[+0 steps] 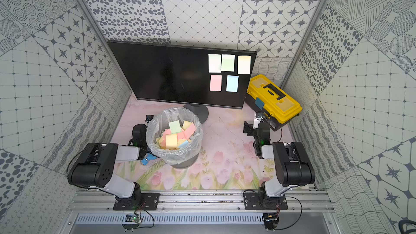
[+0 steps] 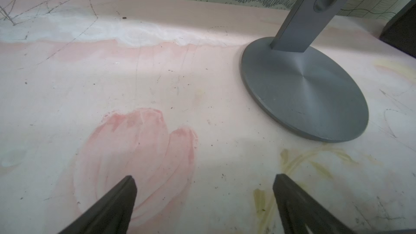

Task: Remove the sticky note from the monitor
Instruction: Tear off the sticky note from the monitor.

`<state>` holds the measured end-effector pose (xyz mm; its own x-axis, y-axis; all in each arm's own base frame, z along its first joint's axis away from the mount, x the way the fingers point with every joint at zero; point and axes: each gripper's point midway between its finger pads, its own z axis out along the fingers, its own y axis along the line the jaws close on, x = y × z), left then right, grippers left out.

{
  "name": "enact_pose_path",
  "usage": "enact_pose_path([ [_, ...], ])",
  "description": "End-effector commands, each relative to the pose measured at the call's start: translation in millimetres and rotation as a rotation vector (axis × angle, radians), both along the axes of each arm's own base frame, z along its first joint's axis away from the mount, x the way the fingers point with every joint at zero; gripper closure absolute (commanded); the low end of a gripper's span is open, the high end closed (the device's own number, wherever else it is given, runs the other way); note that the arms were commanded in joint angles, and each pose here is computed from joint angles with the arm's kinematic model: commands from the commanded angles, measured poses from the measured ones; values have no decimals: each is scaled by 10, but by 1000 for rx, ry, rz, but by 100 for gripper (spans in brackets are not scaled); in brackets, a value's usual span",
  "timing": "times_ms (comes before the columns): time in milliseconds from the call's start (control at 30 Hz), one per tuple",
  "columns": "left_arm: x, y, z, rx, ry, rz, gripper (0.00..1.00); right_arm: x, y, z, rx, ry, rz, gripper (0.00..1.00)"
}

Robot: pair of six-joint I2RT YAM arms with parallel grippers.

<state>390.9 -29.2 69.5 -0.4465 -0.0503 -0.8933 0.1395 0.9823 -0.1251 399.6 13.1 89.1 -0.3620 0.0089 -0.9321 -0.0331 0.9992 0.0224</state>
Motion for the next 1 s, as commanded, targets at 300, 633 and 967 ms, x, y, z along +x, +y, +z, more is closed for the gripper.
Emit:
enact_pose_path([
  [300,52,-11,116,4,-56,-4,0,67,15,167,3,-62,3,3],
  [633,51,-14,116,6,-59,-6,1,67,15,167,2,-62,4,3],
  [967,81,-14,140,37,-51,10,0,120,-26,250,-24,-20,-42,3],
])
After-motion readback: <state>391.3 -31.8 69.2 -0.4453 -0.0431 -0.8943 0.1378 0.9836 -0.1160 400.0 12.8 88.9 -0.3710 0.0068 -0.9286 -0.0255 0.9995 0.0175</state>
